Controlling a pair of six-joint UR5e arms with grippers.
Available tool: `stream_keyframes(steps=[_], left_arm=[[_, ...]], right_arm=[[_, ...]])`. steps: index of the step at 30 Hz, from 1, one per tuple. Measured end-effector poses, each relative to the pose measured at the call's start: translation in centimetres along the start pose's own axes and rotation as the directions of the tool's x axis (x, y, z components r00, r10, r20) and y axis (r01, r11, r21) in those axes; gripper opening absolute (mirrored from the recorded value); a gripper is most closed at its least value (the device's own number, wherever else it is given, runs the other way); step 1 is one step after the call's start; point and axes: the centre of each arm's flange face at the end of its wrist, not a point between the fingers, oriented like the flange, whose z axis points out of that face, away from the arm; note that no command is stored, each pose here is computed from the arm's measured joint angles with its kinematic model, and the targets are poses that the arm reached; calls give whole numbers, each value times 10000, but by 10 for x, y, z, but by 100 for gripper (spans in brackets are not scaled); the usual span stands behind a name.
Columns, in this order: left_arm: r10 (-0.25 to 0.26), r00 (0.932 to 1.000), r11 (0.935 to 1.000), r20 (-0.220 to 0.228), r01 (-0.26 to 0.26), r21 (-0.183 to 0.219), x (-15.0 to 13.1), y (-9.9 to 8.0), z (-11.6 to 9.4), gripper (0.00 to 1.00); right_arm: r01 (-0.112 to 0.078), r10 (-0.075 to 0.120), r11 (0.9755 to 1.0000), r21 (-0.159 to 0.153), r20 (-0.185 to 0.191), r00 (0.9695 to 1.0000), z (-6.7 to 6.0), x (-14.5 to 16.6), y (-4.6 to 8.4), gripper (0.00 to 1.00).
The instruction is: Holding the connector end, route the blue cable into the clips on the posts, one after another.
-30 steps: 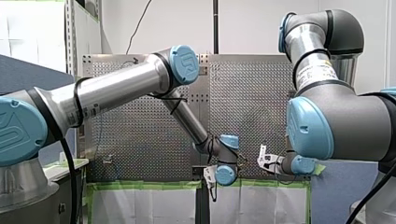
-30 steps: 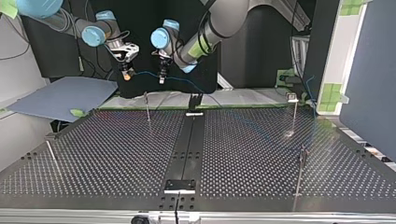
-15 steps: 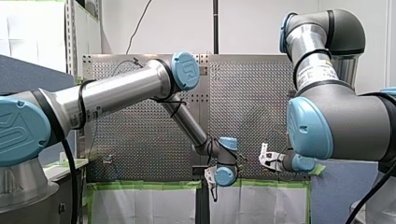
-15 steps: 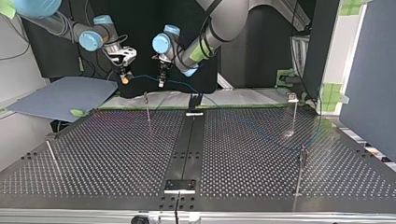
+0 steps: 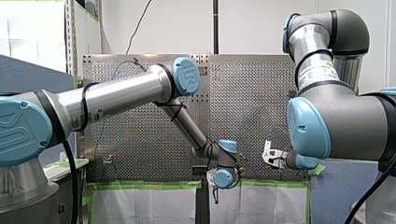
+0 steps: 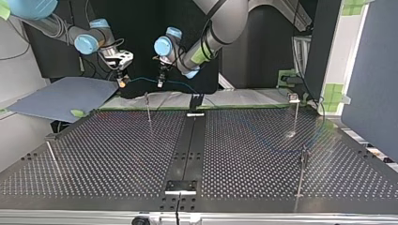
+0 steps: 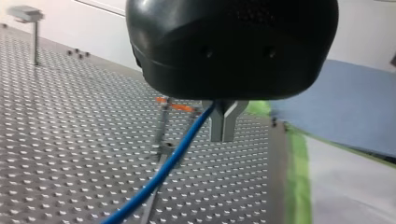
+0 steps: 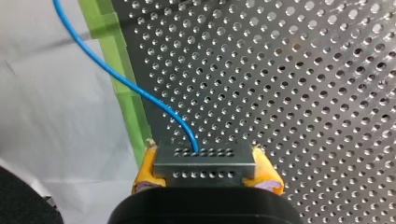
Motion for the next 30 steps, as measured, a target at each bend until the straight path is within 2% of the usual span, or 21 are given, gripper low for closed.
stream_keyframes(steps=[3, 8, 14, 21, 30], left_arm=[[7, 9999, 10000, -129, -7, -9, 8, 3, 4, 0], [-365, 9992, 9991, 152, 362, 219, 0, -3, 20, 0], [-731, 9967, 9963, 341, 714, 485, -7, -11, 28, 0], [-1029, 9939, 9934, 404, 1006, 555, -13, -9, 35, 0], [-1060, 9938, 9919, 325, 1033, 745, -13, -10, 35, 0]], right_arm=[[-35, 35, 10000, -2, -88, 10000, 3, 4, 5, 0], [-92, 90, 9999, -97, -197, 9998, 5, 10, 14, 0], [-137, 132, 9997, -199, -230, 9996, 5, 11, 21, 0], [-253, 248, 9990, -375, -135, 9996, 7, 8, 34, 0], [-186, 186, 9994, -281, 15, 9998, 12, 16, 43, 0]])
